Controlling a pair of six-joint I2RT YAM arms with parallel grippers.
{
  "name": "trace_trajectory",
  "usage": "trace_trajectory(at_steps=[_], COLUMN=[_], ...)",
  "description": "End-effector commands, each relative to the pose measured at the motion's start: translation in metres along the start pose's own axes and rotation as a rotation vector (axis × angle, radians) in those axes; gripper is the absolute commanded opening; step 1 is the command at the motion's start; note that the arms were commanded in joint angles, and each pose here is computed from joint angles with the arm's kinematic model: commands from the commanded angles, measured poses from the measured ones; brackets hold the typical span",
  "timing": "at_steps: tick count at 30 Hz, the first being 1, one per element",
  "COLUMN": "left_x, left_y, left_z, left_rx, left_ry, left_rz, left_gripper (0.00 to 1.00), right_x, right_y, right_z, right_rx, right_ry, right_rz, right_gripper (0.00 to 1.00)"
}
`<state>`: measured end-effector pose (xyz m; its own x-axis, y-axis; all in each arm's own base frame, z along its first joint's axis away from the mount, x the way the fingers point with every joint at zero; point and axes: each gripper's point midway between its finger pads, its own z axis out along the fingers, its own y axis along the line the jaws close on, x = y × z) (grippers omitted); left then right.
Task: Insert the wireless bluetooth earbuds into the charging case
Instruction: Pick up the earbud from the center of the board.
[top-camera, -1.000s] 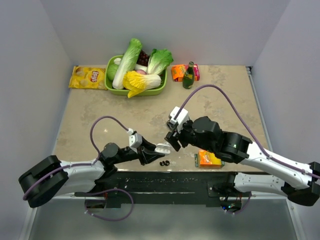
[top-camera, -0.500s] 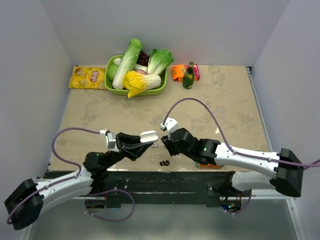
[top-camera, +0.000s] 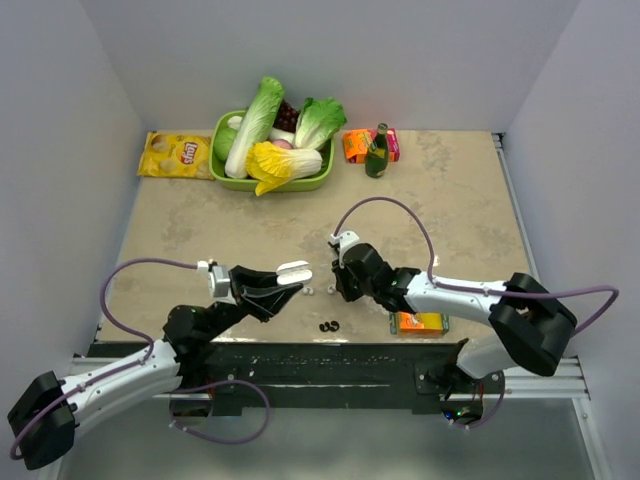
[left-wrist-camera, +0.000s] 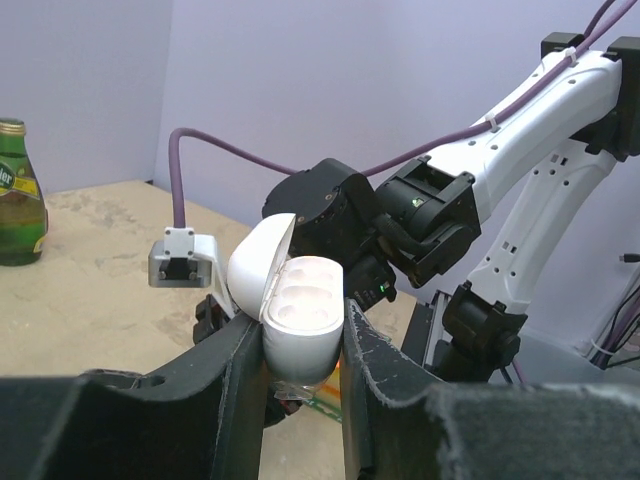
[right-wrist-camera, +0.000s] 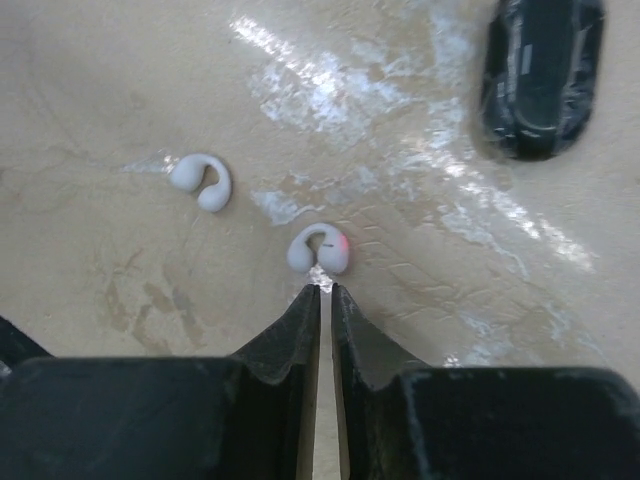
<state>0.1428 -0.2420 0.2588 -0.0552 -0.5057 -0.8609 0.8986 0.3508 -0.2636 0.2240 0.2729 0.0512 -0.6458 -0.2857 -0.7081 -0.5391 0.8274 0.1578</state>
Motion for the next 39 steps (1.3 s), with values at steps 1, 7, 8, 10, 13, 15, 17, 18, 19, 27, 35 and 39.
trace_trajectory(at_steps=[1,7,8,10,13,15,17,18,19,27,35,39], left_x=[0.083,0.081,0.081,0.081,0.083,0.084,0.084,0.084,0.084,0.083,0.087,0.089], left_y=[0.027,0.023,0.023,0.023,0.023,0.023,0.023,0.023,0.023,0.021,0.022,0.021], left_z=[-0.055,-0.057,-0.057,-0.056,-0.058,-0.058,-0.058,-0.058,-0.058,-0.056,-0.057,-0.057], left_rx=[-0.084,-0.069,-0.069,-0.067,-0.068,-0.067,-0.065,-0.065,-0.066,-0.056,-0.056,-0.053], left_ry=[0.192,0.175,0.175,0.175,0.185,0.187,0.191,0.191,0.192,0.192,0.213,0.218], left_rz=[-0.009,-0.015,-0.015,-0.015,-0.017,-0.019,-0.02,-0.02,-0.02,-0.016,-0.008,-0.011], left_gripper=[0.0,0.0,0.0,0.0,0.0,0.0,0.0,0.0,0.0,0.0,0.0,0.0], right_x=[-0.016,-0.03,-0.029,-0.037,-0.038,-0.037,-0.034,-0.037,-0.038,-0.023,0.009,0.013], right_y=[0.032,0.043,0.043,0.046,0.048,0.048,0.048,0.048,0.046,0.037,0.017,0.01], right_z=[0.004,0.009,0.013,0.017,0.028,0.036,0.04,0.04,0.039,0.008,0.002,0.006], right_rx=[-0.163,-0.2,-0.198,-0.201,-0.197,-0.194,-0.19,-0.186,-0.177,-0.179,-0.117,-0.077], right_ry=[-0.079,-0.108,-0.1,-0.109,-0.088,-0.076,-0.064,-0.071,-0.078,-0.098,-0.07,-0.056], right_rz=[0.041,0.023,0.015,0.008,-0.02,-0.034,-0.037,-0.034,-0.027,0.01,0.063,0.073], right_gripper=[0.14,0.25,0.27,0.3,0.31,0.32,0.31,0.31,0.29,0.19,0.1,0.08])
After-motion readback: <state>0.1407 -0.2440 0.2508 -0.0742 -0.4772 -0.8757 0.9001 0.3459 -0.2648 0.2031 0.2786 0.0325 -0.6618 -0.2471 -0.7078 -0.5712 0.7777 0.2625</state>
